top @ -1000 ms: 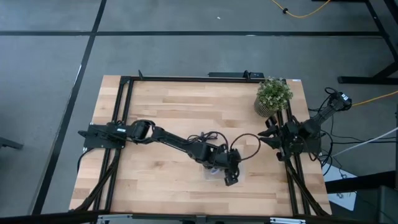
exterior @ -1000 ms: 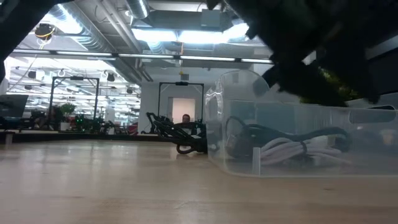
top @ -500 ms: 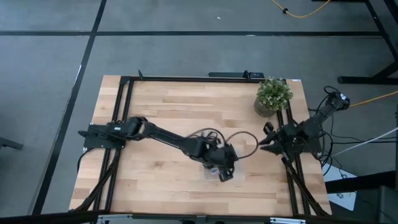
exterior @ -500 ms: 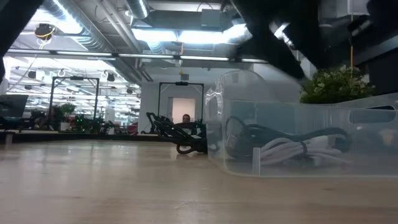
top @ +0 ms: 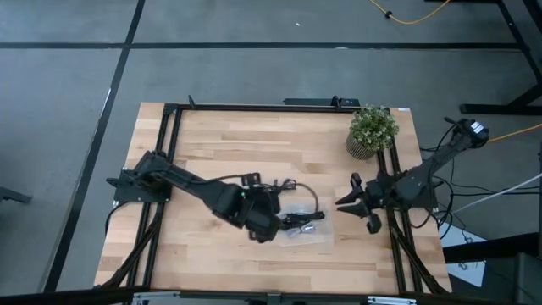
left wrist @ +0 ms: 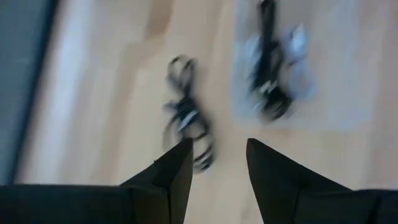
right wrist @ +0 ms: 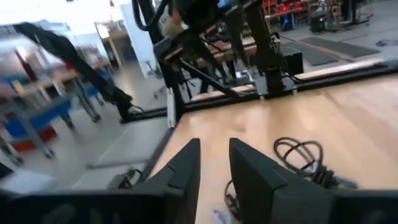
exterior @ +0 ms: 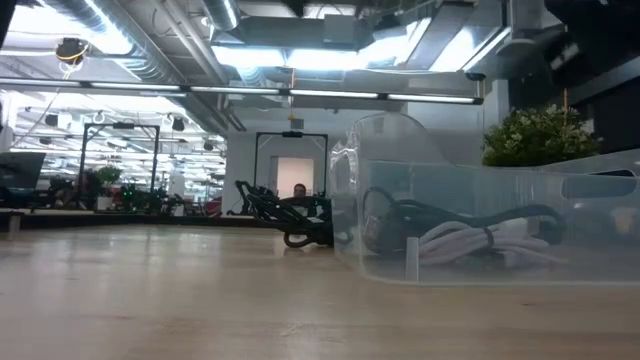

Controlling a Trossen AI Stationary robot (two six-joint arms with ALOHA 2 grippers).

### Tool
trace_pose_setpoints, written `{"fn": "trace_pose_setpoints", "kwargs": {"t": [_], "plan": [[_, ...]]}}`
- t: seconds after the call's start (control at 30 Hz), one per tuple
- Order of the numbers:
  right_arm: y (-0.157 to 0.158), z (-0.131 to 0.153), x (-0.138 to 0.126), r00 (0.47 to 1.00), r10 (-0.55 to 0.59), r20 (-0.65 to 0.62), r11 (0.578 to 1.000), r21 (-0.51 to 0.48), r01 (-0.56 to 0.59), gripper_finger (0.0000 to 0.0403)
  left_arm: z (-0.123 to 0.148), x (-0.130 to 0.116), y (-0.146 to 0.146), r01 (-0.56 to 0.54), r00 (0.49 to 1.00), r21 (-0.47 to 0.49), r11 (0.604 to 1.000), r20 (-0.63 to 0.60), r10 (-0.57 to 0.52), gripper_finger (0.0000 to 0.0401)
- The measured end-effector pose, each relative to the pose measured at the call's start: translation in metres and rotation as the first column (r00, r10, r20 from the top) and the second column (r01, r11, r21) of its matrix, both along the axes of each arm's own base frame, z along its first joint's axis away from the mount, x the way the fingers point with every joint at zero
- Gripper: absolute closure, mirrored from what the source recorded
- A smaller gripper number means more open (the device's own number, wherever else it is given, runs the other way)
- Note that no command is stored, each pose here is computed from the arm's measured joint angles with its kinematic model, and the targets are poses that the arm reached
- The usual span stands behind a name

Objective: Pick and place USB-C Cables
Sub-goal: Adjust the transparent bin

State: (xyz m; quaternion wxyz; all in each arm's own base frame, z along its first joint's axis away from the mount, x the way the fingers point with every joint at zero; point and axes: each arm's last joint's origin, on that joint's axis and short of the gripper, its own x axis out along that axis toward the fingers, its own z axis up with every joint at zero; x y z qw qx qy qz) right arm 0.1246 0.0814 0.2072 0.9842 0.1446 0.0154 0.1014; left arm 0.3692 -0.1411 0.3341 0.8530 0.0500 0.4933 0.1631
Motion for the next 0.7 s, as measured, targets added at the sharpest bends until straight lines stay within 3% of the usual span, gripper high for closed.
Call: {"fn": "trace_pose_setpoints", "kwargs": {"t": [0.13,0.27,0.37,0.57,0.7], "plan": [[0.006,0.010,0.021,0.994,-0.054,-0.093,0.982,-0.183,0.036,0.0313,0.002,-0.017,0.001,-0.011,0.997,0.136,0.991,-0.073,0.021,0.0257],[-0.002,0.022,0.040,0.948,-0.233,-0.217,0.934,-0.320,0.157,0.0313,0.000,-0.019,0.019,-0.021,0.988,0.286,0.958,-0.143,0.064,0.0257],[-0.009,0.025,0.053,0.905,-0.276,-0.324,0.938,-0.296,0.180,0.0313,0.002,-0.021,0.037,-0.068,0.979,0.316,0.946,-0.163,0.124,0.0257],[-0.012,0.010,0.077,0.843,-0.085,-0.532,0.988,-0.155,0.002,0.0313,-0.007,-0.039,0.052,-0.131,0.964,0.298,0.946,-0.184,0.192,0.0257],[-0.013,-0.004,0.090,0.795,-0.067,-0.603,0.989,-0.144,-0.026,0.0313,-0.028,-0.064,0.047,-0.171,0.969,0.262,0.950,-0.132,0.210,0.0258]]}}
